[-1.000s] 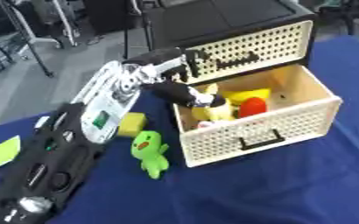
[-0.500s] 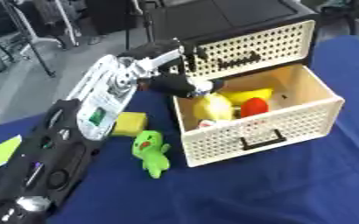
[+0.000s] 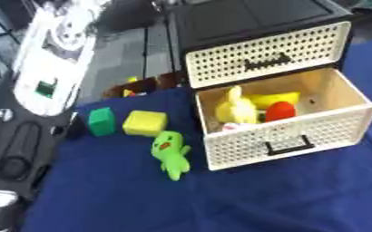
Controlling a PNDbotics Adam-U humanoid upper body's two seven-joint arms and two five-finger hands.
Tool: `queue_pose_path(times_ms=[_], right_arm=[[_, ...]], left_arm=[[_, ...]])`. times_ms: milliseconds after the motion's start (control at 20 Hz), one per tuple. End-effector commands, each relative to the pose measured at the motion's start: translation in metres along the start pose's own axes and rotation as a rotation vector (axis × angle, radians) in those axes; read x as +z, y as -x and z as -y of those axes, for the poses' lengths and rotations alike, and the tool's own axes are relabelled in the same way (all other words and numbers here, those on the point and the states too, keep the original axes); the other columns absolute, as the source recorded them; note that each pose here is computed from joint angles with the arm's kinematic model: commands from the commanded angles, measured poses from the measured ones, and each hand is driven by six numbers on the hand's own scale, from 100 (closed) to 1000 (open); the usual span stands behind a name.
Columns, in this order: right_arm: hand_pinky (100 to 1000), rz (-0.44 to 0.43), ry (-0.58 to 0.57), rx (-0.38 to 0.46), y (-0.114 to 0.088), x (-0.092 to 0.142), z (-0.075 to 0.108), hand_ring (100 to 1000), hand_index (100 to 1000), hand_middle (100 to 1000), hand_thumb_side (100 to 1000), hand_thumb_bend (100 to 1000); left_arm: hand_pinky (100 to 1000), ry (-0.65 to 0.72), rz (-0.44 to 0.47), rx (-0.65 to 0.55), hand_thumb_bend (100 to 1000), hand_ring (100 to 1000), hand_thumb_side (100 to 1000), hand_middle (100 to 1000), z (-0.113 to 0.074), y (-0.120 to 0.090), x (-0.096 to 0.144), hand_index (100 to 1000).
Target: Pick up objects from table and place into drawer.
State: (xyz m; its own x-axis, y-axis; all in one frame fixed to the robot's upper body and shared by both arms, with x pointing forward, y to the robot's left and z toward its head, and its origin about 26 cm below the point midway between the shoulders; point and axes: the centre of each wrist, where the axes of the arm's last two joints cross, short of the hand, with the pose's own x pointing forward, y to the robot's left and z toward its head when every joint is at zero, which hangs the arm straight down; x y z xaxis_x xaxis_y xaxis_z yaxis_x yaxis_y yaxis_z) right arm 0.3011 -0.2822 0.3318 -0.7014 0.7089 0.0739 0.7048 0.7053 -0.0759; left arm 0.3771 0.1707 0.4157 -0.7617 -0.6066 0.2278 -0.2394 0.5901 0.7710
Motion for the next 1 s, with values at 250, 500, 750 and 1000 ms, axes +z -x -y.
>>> queue_pose_path(times_ms=[250, 500, 750, 1000], right_arm=[[674, 0.052, -0.063, 0.048, -0.002, -0.007, 0.009, 634, 741, 592, 889, 151], [672, 0.066, -0.146, 0.095, -0.001, -0.009, 0.012, 630, 741, 589, 904, 157], [668, 0.086, -0.253, 0.126, -0.003, -0.011, 0.012, 622, 743, 585, 937, 157], [659, 0.094, -0.435, 0.176, -0.005, -0.002, 0.006, 608, 747, 579, 976, 152]], left_arm=[[475, -0.312, 0.015, 0.002, 499, 633, 917, 621, -0.067, 0.012, 0.057, 803], [506, -0.468, 0.037, -0.025, 567, 657, 922, 648, -0.090, 0.021, 0.102, 832], [585, -0.550, 0.099, -0.027, 567, 718, 928, 707, -0.089, 0.017, 0.134, 880], [585, -0.589, 0.126, 0.040, 547, 717, 937, 702, -0.067, 0.027, 0.156, 873]])
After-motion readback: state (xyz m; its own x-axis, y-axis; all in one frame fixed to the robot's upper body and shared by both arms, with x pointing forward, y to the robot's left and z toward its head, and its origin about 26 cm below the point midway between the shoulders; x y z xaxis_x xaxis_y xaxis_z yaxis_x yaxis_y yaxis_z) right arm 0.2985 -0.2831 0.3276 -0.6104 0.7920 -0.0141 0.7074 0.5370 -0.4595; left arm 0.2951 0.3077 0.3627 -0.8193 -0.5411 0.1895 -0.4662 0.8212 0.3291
